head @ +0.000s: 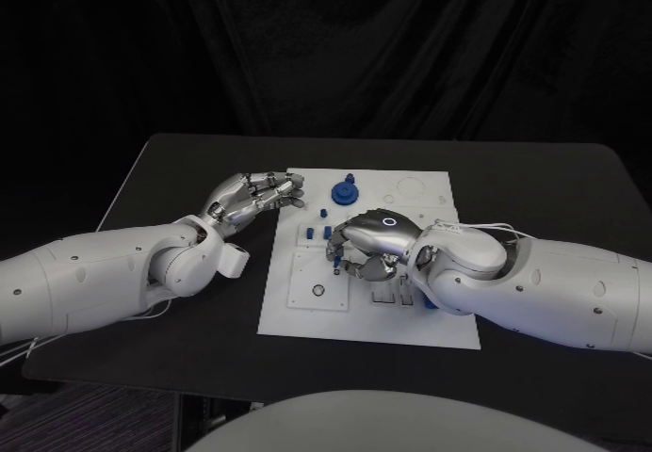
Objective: Assemble the parts on the task board
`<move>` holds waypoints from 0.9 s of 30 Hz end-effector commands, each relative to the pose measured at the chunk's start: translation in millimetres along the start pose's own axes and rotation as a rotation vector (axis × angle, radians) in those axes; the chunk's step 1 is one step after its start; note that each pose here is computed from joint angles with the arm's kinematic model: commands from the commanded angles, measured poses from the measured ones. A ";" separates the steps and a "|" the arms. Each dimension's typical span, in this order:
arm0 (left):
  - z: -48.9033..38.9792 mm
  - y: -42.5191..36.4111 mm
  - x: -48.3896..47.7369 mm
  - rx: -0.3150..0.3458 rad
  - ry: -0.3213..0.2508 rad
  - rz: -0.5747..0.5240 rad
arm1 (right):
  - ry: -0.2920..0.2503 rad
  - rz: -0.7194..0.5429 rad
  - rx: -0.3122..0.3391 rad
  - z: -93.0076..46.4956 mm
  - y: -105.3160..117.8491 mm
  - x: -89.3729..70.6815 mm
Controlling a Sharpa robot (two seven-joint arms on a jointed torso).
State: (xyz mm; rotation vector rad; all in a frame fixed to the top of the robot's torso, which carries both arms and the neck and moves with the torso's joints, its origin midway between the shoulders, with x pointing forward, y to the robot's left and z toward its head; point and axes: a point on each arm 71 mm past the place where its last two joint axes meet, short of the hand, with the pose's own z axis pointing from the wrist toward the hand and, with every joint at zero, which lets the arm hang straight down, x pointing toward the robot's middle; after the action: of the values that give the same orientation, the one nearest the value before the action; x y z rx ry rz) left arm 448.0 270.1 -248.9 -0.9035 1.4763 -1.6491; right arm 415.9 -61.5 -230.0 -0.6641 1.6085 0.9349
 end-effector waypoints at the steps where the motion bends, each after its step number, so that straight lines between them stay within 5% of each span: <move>1: -0.5 -6.3 1.5 0.102 0.006 -0.017 | 0.008 -0.008 0.015 0.5 -0.9 2.2; 27: -3.4 2.4 4.4 0.081 0.011 -0.030 | 0.039 -0.002 0.018 -0.8 -2.3 8.9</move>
State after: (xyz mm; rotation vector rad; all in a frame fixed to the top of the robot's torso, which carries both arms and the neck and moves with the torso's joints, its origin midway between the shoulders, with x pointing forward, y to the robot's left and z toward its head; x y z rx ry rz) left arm 444.3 268.3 -257.8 -0.9242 1.4896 -1.6510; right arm 416.2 -62.6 -236.0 -0.6703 1.6332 0.9243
